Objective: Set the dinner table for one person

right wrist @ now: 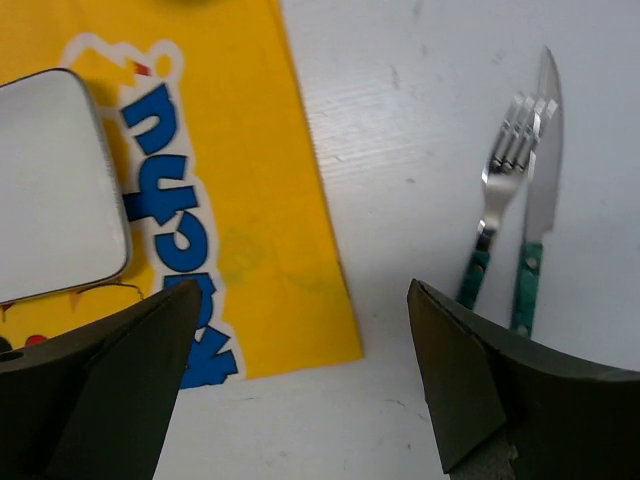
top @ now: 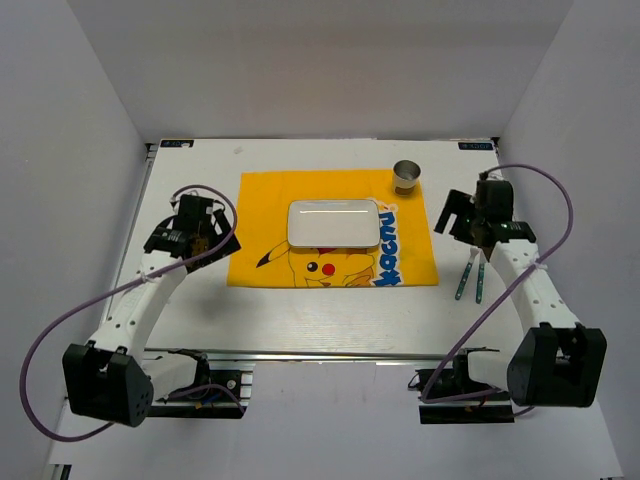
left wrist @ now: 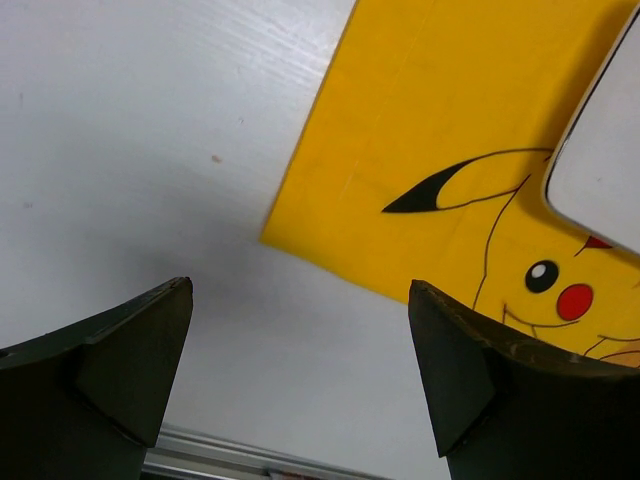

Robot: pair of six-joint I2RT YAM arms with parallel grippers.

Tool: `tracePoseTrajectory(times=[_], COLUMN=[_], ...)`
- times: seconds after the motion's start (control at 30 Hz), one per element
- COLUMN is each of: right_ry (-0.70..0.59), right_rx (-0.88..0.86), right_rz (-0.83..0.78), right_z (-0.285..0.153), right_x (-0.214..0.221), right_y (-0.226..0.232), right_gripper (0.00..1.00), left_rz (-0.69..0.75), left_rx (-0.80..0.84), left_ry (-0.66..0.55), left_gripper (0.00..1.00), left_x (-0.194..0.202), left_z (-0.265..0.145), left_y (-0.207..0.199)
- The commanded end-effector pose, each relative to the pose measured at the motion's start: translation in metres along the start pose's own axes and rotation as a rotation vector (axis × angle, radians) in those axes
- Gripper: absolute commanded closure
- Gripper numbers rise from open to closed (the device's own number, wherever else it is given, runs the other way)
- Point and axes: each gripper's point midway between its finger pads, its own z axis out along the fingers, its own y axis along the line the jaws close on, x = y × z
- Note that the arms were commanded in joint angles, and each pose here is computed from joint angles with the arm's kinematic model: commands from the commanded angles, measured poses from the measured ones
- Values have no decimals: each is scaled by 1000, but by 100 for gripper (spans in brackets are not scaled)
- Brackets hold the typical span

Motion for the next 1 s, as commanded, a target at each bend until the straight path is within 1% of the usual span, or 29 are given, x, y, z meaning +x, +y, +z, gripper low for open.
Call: tracePoseTrajectory(times=[0.0,0.03,0.07,0.13,0.2,0.3,0.4,0.43,0.5,0.6,0.7,0.73,0.8,0.93,0.97], right_ry=[-30,-41,-15,32,94,136,161,178,198,195,204,198,213,191,214], right_rx=[92,147,193,255,284,367,375,406,432,432,460,461,466,436,433], right_rz=[101,146,172,214,237,311,360,369,362,376,376,370,370,358,333], right_z=[-10,-13,-9,-3,5,7,13,12,12,13,15,16,18,24,28], right_x=[7,8,23,39,61,82,103,108,110,107,104,99,98,88,90], right_y=[-25,-45,-56,-75,-87,-108,-116,-123,-129,-133,-143,-144,-149,-151,-152], right_gripper=[11,11,11,11,11,11,11,12,13,16,24,28,31,39,40], left_rz=[5,10,14,25,26,28,32,36,39,44,48,49,52,60,62], left_rx=[28,29,33,47,63,70,76,87,96,117,127,131,131,149,150], left_ry=[-53,-51,-57,-52,-55,-52,-45,-42,-33,-33,-26,-23,-15,3,7], left_gripper=[2,2,2,2,2,2,2,2,2,2,2,2,2,2,2], left_x=[-1,-2,-4,-3,-2,2,4,4,6,5,6,7,8,10,11], left_z=[-7,-9,-11,-11,-14,-14,-14,-15,-15,-16,-17,-17,-16,-14,-14], left_y=[4,4,4,2,0,1,1,-1,-3,-6,-8,-9,-9,-13,-13])
